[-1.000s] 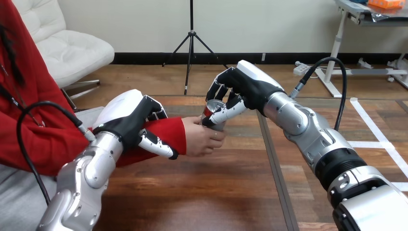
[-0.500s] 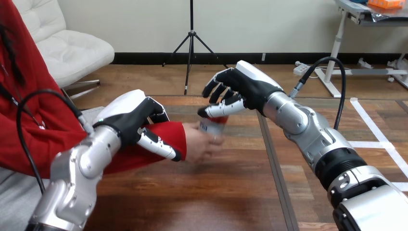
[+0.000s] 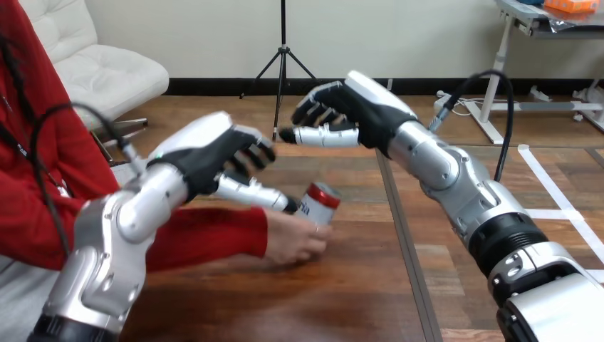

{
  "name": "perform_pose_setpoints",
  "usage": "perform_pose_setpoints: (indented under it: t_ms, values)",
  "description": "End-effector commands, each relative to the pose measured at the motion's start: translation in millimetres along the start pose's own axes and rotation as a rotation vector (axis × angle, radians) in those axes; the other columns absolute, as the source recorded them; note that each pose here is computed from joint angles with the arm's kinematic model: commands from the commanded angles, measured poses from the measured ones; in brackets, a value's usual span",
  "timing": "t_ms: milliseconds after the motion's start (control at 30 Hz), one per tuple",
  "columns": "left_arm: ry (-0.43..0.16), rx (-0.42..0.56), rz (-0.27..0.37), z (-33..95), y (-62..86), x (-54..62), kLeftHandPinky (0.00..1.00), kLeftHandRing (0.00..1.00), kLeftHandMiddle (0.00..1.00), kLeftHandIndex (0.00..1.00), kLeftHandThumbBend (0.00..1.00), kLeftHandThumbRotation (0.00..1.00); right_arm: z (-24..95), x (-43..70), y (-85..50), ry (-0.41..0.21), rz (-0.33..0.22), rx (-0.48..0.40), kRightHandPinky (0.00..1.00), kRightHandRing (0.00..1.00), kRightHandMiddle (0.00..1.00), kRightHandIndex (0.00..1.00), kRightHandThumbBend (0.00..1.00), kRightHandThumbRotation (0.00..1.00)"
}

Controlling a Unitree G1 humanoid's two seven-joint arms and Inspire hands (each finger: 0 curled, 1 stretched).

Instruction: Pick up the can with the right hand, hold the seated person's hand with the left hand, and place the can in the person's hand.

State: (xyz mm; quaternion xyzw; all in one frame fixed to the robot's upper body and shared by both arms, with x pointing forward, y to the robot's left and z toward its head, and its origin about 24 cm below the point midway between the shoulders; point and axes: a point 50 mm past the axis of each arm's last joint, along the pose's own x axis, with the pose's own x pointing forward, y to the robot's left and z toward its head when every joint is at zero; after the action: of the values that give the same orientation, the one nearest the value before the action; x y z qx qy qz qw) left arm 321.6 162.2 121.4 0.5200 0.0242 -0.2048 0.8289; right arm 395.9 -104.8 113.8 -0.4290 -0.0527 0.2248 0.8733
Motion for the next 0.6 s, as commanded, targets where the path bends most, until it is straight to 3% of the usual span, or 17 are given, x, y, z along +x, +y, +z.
perform_pose_setpoints:
  t_ms: [0, 267, 567]
  values:
    - [-0.236, 0.132, 0.208, 65.1, 66.5, -11.8, 0.61, 0.72, 0.75, 0.75, 0.98, 0.56, 59.9, 2.7, -74.4, -0.233, -0.217, -0.102, 0.55, 0.63, 0.64, 0.63, 0.66, 0.99]
    - [-0.227, 0.136, 0.184, 64.4, 67.0, -12.0, 0.61, 0.73, 0.76, 0.76, 0.98, 0.59, 56.2, 0.6, -74.5, -0.241, -0.220, -0.077, 0.55, 0.60, 0.63, 0.63, 0.70, 1.00]
    - [-0.216, 0.109, 0.146, 63.4, 66.7, -12.7, 0.69, 0.80, 0.82, 0.81, 1.00, 0.62, 52.2, -0.6, -74.5, -0.231, -0.220, -0.063, 0.56, 0.61, 0.63, 0.65, 0.81, 1.00]
